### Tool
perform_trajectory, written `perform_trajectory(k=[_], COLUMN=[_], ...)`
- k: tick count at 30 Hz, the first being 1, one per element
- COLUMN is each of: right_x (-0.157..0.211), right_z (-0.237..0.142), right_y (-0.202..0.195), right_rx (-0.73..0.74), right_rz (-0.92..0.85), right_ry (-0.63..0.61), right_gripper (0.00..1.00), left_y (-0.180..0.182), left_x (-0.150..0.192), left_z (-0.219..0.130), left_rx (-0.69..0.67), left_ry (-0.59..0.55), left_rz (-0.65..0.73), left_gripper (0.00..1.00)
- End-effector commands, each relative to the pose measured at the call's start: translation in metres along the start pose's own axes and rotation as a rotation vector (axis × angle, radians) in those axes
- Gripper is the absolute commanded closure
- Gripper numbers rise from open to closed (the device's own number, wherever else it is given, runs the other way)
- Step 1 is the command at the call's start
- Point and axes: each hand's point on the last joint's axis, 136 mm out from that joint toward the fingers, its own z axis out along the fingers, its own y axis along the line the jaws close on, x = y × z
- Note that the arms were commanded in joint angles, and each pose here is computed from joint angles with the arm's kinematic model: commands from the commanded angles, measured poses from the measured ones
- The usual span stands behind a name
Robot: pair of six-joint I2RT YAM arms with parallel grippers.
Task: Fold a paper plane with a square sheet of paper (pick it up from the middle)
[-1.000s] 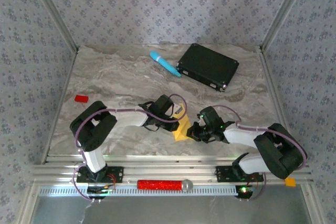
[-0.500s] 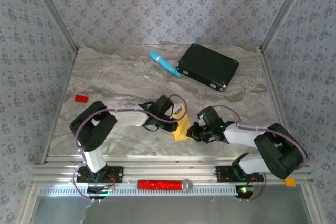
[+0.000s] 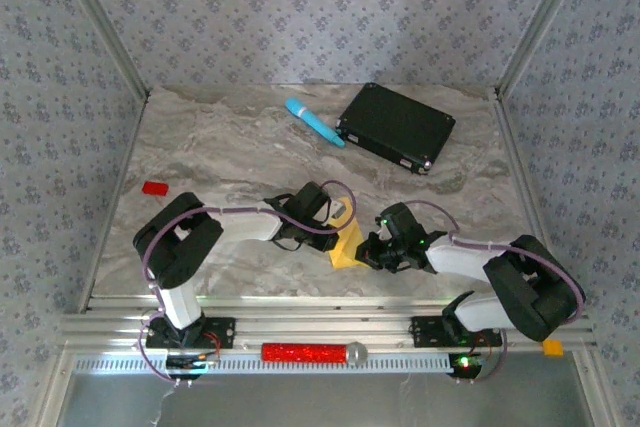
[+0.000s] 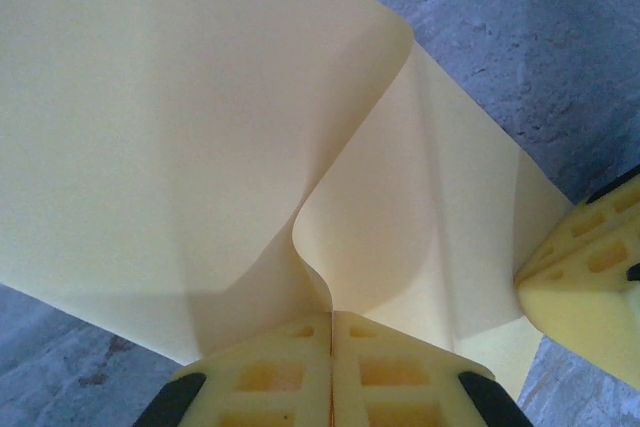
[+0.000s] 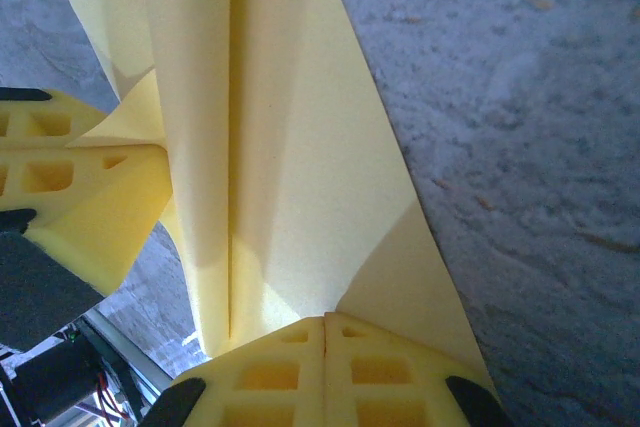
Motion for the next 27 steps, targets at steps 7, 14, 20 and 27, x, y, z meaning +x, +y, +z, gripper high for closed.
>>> perform_trajectory(k=[7, 14, 20, 27], right_x=[0.0057, 0.0058, 0.0052, 0.0032], right_z=[0.0002, 0.0007, 0.0007, -0.0002], right_y=[-0.0196, -0.0196, -0.0200, -0.0145], right_rx=[0.068, 0.068, 0.069, 0.052], right_rz=[0.021, 0.024, 0.026, 0.022], right_ry=[0.015, 0.016, 0.013, 0.008], right_gripper=[0.96, 0.96, 0.95, 0.95], left_y=[0.0060, 0.0065, 0.0085, 0.0092], left_x=[-0.0023, -0.0024, 0.0000, 0.0019], left_z=[0.0015, 0.0035, 0.0024, 0.0045], left_rx=[-0.026, -0.026, -0.035, -0.034], left_ry=[0.006, 0.012, 0.012, 0.020], left_rz=[0.009, 0.010, 0.006, 0.001], left_gripper=[0.92, 0.92, 0.92, 0.94])
